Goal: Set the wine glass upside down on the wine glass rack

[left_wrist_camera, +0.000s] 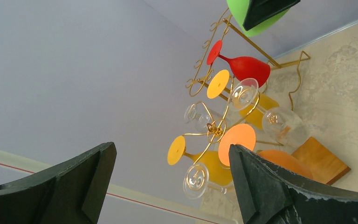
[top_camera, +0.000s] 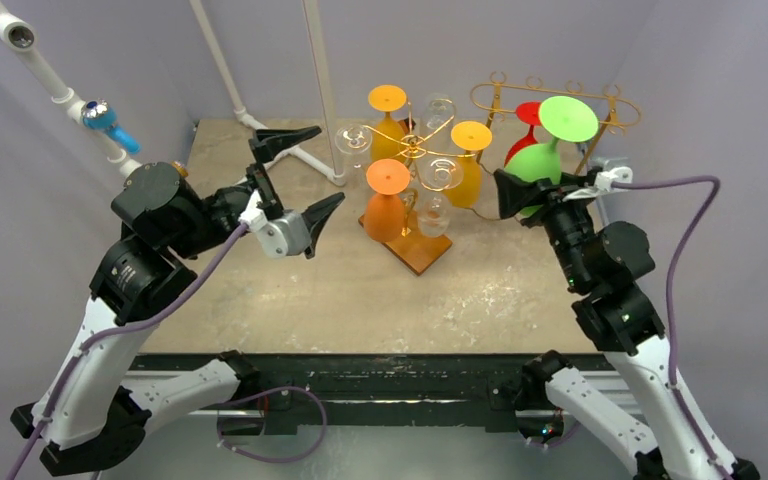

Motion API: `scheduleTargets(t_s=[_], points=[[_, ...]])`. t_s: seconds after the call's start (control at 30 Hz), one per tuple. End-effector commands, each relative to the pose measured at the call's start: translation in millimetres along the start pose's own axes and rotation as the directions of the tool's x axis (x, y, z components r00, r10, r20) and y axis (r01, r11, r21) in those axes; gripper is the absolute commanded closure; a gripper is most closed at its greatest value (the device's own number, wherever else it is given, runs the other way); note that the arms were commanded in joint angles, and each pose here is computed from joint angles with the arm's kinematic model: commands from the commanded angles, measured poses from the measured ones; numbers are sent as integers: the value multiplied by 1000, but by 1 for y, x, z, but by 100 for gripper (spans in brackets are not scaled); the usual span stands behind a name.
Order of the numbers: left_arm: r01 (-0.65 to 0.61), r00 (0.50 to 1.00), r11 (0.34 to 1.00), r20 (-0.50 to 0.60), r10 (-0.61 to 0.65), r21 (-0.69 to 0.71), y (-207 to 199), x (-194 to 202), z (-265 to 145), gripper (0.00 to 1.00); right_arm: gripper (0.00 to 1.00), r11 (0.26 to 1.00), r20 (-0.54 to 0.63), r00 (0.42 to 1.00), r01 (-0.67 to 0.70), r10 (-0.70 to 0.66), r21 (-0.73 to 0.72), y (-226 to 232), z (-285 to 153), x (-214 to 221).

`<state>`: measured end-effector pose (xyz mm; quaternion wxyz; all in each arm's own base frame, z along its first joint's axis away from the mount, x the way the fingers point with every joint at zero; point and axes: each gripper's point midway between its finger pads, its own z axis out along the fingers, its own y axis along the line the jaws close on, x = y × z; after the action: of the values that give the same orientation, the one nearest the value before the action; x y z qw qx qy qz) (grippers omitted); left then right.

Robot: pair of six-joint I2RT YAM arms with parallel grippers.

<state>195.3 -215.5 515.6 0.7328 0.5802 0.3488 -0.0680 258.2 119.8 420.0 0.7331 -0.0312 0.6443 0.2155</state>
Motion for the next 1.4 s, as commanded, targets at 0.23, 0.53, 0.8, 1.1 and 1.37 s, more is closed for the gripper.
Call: scheduleTargets(t_s=[0.23, 0.53, 0.8, 1.1, 1.37], points=[[304, 941, 946, -117, -316, -109, 3, 37, 20, 0, 44, 939, 50, 999, -10, -7, 344, -103, 7, 55], [294, 942, 952, -145, -304, -89, -9, 48, 21, 0, 45, 907, 49, 998, -45, 27, 419, -164, 9, 86], [313, 939, 948, -135, -317, -49, -15, 46, 26, 0, 42, 891, 42, 999, -26, 8, 452, -196, 19, 98], [303, 940, 952, -149, -307, -47, -16, 49, 26, 0, 41, 890, 14, 1000, -13, 8, 456, -213, 40, 99], [305, 939, 951, -155, -308, -40, -20, 50, 24, 0, 42, 886, 4, 1000, -7, 6, 464, -220, 49, 99]])
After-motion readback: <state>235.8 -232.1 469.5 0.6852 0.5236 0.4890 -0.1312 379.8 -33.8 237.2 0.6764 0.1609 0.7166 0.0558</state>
